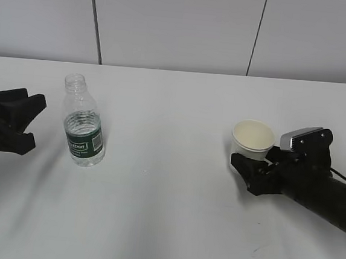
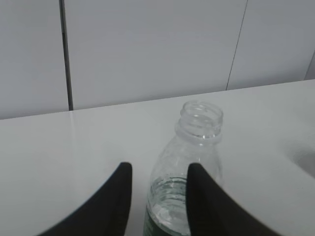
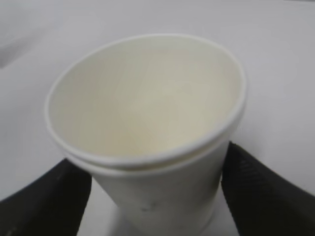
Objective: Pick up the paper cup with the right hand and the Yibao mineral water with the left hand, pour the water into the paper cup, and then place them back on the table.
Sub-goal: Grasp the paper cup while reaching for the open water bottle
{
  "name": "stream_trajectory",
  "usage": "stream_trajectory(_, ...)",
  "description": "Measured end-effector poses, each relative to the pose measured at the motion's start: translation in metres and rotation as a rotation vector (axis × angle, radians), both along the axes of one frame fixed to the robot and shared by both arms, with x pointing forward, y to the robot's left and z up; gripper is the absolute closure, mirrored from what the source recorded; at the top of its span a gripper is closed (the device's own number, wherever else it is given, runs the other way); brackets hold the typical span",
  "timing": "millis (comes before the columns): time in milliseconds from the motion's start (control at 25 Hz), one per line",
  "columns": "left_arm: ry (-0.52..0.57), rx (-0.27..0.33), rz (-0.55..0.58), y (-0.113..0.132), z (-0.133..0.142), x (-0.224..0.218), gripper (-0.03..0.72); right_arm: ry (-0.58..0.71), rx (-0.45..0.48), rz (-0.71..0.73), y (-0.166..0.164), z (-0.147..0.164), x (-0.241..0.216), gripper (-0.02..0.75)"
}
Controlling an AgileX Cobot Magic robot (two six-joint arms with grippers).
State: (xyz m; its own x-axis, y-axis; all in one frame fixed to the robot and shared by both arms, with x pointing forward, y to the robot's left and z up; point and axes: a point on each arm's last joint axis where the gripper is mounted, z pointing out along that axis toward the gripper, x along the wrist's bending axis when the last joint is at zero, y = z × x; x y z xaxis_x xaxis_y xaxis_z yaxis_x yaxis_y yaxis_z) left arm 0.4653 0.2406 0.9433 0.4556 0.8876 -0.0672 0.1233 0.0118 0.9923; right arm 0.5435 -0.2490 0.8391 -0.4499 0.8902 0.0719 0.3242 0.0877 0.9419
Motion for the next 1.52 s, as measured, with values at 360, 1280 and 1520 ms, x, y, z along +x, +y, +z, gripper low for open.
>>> stream_trajectory(360,0.0,0.0,0.0,0.0,0.0,0.0,0.447,-0.009,-0.001,0.017,0.002,-0.009,0.013,0.098)
stream_trajectory(1280,0.045,0.018,-0.036,-0.003,-0.012,0.001,0.447,-0.018,-0.001,0.021,0.002,-0.009,0.016,0.238)
stream_trajectory(1520,0.046,0.009,-0.01,-0.001,-0.011,0.002,0.326,-0.018,-0.001,0.021,0.002,-0.009,0.016,0.238)
